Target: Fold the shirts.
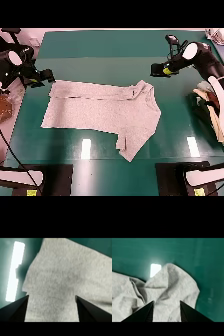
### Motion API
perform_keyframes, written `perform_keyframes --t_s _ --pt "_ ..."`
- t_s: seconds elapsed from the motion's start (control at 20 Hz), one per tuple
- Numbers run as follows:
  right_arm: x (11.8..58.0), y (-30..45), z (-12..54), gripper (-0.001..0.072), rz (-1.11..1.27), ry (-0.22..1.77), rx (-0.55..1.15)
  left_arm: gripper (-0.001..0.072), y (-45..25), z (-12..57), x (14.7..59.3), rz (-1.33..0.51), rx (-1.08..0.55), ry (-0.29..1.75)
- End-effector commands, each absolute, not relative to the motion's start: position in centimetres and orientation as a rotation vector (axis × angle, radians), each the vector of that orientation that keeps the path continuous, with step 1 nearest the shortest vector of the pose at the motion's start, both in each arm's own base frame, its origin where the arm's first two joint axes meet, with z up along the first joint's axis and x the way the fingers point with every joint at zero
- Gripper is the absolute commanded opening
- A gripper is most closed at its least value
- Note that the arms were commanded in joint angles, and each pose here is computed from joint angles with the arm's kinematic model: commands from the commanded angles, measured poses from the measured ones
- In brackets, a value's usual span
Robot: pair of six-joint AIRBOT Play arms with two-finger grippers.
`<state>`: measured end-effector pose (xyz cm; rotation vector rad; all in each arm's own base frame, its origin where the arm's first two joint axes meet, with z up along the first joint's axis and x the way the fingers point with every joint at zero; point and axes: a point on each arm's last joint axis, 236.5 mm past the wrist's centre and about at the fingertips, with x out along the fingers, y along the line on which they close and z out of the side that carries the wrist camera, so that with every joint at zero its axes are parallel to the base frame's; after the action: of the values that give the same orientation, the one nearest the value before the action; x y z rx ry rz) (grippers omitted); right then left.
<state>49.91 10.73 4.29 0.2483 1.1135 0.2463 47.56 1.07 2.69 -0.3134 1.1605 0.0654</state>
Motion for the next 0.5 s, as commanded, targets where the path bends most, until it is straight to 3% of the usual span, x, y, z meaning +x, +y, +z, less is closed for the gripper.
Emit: perform_keyframes --t_s 0.0,0.2,0.45 --pt "52.3 12.0 3.3 0.0382 0.418 1.109 0.415 0.0706 -0.7 3.3 46.3 -0.013 -0.325 1.2" --pt "51.5 12.5 -0.7 0.0381 0.447 1.267 0.42 0.0706 -0.9 3.1 45.6 -0.02 -0.329 1.232" --pt "51.1 15.4 -3.0 0.0379 0.479 1.304 0.391 0.0706 -1.0 3.0 45.3 -0.023 -0.327 1.242"
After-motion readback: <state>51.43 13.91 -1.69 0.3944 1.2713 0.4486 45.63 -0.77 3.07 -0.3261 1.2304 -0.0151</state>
